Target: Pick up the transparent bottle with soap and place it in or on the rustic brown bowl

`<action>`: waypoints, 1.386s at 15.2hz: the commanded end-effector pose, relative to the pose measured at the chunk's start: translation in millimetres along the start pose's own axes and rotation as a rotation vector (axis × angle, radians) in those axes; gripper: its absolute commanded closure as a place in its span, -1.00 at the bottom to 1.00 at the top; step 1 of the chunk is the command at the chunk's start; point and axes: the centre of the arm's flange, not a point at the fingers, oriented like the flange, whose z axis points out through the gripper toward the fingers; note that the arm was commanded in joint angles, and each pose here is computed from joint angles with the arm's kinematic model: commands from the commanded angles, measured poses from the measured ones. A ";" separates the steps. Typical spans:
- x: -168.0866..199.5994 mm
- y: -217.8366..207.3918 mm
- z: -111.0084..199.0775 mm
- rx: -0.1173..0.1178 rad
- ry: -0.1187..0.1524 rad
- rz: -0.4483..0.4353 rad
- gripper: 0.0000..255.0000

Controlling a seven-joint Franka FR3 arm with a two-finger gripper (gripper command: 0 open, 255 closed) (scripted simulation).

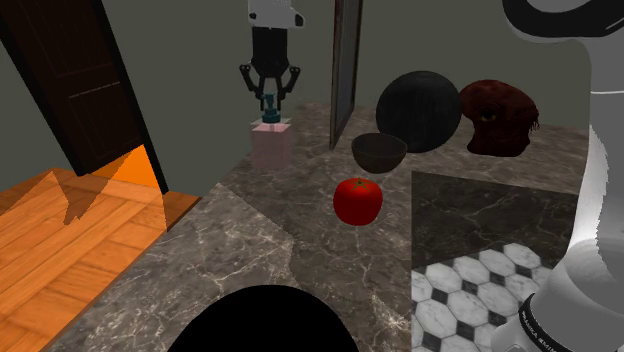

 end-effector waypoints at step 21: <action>55.8 162.1 -93.9 0.000 0.000 0.000 1.00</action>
